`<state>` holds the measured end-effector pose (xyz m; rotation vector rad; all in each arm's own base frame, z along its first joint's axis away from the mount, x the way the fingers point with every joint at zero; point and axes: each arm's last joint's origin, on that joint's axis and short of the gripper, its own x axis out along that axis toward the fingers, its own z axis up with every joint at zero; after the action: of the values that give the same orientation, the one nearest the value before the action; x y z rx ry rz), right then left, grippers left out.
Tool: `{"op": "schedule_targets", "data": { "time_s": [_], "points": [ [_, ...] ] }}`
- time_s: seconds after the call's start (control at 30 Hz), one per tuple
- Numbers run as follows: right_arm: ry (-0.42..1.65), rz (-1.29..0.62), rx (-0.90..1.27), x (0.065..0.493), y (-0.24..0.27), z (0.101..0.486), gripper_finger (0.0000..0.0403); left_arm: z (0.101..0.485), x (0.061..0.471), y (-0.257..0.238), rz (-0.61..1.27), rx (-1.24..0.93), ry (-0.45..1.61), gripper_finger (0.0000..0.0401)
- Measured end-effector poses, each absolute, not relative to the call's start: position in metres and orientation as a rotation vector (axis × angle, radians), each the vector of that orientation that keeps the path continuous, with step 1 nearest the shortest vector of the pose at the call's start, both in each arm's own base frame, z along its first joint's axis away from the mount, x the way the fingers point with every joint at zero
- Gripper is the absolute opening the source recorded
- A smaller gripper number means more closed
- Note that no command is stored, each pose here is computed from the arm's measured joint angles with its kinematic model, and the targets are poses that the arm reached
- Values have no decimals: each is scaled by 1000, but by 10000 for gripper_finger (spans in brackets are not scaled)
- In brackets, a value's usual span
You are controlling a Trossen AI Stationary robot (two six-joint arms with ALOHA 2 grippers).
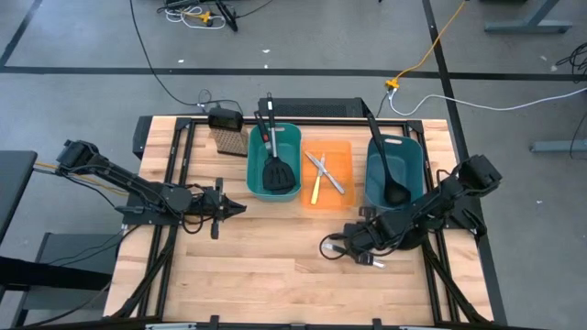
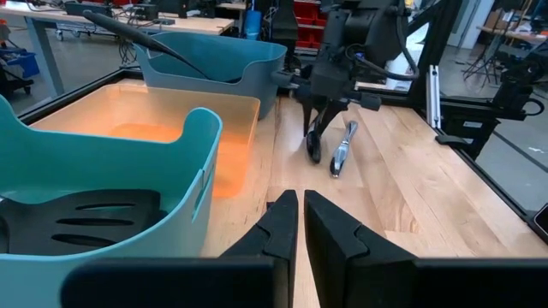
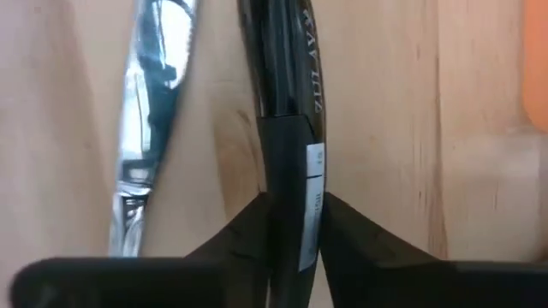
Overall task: Pick & Place Kitchen Items
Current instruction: Put the black serving spoon into the blue bin
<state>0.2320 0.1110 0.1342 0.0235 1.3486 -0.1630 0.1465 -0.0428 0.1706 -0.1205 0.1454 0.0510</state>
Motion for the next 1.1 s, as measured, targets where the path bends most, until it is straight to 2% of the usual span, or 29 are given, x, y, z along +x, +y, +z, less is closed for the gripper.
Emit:
{"op": "schedule_targets", "data": {
  "time_s": [0.1,0.37,0.5,0.77,0.93,1.1],
  "points": [
    [1330,-125,3,238,114,142,65,171,146,-43,51,-120,146,30],
    [1301,-92,8,252,122,166,79,171,146,-43,51,-121,145,30],
    [1246,-14,35,264,129,183,66,171,146,-43,51,-121,145,30],
    [969,148,10,272,134,236,65,171,147,-43,43,-124,146,30],
    [795,125,-12,252,122,274,65,171,146,-43,33,-136,147,30],
    [520,179,50,221,107,310,65,171,147,-43,33,-136,147,30]
  ]
}}
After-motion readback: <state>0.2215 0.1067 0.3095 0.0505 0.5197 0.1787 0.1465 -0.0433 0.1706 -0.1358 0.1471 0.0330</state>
